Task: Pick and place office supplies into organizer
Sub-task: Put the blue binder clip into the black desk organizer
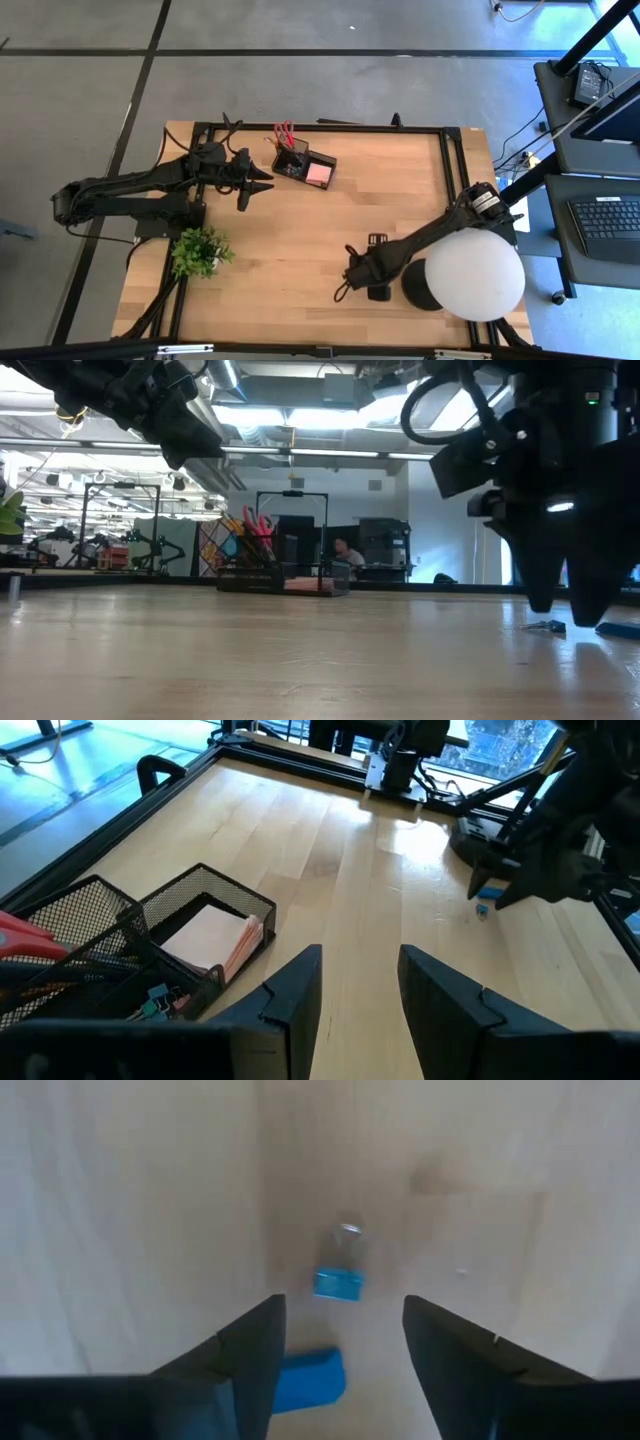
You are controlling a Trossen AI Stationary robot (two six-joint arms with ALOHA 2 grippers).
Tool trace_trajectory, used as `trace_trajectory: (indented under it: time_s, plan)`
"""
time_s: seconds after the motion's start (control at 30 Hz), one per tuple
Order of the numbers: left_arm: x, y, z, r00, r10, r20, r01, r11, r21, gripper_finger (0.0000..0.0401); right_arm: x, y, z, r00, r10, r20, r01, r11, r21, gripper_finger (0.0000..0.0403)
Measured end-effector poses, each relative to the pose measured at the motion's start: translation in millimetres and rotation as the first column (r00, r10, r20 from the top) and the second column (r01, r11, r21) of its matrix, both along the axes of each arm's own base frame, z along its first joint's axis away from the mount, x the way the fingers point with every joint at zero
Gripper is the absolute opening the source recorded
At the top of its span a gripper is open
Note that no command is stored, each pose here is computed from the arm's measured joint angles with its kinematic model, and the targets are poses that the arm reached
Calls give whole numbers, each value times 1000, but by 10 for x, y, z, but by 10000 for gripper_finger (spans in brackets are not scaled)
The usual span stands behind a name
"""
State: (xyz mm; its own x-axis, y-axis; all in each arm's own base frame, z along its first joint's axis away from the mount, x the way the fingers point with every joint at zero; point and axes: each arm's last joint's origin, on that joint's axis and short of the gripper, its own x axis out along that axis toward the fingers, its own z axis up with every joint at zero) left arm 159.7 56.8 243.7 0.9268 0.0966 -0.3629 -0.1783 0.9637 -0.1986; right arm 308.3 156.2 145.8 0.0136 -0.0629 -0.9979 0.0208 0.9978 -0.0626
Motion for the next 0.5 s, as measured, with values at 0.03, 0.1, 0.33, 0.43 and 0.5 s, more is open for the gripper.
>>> trace_trajectory:
  time_s: [0.03,0.1,0.33,0.43,0.5]
  plan:
    - [0,0,0,1000,0,0,0,1000,0,127,-1,4,-11,1000,1,5,-1,1000,4,205]
    - [0,0,0,1000,0,0,0,1000,0,127,0,5,-26,1000,0,12,0,1000,11,201]
    - [0,0,0,1000,0,0,0,1000,0,127,8,9,-83,998,-26,51,24,999,34,183]
    - [0,0,0,1000,0,0,0,1000,0,127,-4,4,-99,998,-25,50,23,999,39,173]
    - [0,0,0,1000,0,0,0,1000,0,127,-9,2,-105,999,-25,49,23,999,41,167]
